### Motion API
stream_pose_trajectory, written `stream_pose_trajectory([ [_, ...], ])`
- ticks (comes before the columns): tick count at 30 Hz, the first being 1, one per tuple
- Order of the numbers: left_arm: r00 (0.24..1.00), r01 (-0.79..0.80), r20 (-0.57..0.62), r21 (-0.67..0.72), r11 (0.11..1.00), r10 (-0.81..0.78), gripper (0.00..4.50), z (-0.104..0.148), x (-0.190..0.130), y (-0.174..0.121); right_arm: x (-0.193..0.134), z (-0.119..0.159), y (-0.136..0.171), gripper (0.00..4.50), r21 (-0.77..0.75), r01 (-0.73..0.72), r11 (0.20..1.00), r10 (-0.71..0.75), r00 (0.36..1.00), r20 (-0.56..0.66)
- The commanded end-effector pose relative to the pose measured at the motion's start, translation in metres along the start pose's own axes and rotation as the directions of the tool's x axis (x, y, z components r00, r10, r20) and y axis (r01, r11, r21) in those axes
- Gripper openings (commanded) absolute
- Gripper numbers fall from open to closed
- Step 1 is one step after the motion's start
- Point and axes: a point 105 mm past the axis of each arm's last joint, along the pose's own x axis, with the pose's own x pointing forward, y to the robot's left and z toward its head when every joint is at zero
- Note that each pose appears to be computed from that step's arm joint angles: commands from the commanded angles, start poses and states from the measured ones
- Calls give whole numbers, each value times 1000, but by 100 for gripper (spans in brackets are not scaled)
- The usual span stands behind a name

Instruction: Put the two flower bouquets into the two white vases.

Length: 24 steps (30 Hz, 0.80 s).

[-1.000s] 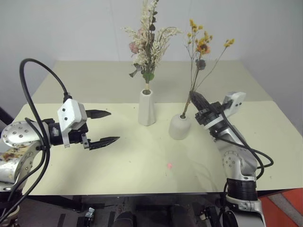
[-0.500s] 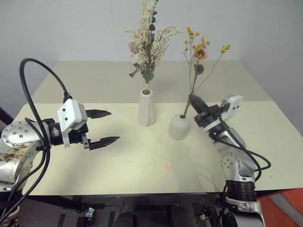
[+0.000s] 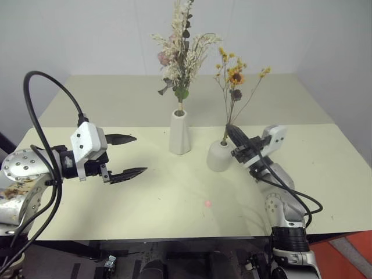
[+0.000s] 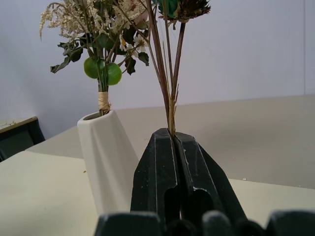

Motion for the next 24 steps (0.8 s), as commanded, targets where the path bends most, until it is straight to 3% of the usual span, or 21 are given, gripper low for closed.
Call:
stream_pose_trajectory([
  [1, 1000, -7, 17, 34, 999, 7, 450, 6, -1, 1, -4, 9, 2, 3, -6, -22, 1000, 22, 999, 45],
  [5, 1000, -10, 16, 35, 999, 9, 450, 6, -1, 1, -9, 16, 7, 106, 8, -62, 998, 61, 995, 78],
  [10, 1000, -12, 16, 38, 999, 12, 450, 6, -1, 2, -16, 18, 8, 290, -31, -98, 995, 100, 994, 45],
  [14, 1000, -18, 10, 42, 999, 18, 450, 6, -3, 2, -36, 23, -13, 433, -103, -71, 992, 70, 997, -19],
  [18, 999, -50, 8, 28, 998, 50, 450, 7, -13, 5, -68, 39, -42, 448, -166, -138, 976, 108, 978, -179],
  [24, 994, -106, -21, 3, 994, 106, 450, 3, -33, 5, -111, 83, -75, 448, -255, -286, 923, 161, 894, -419],
])
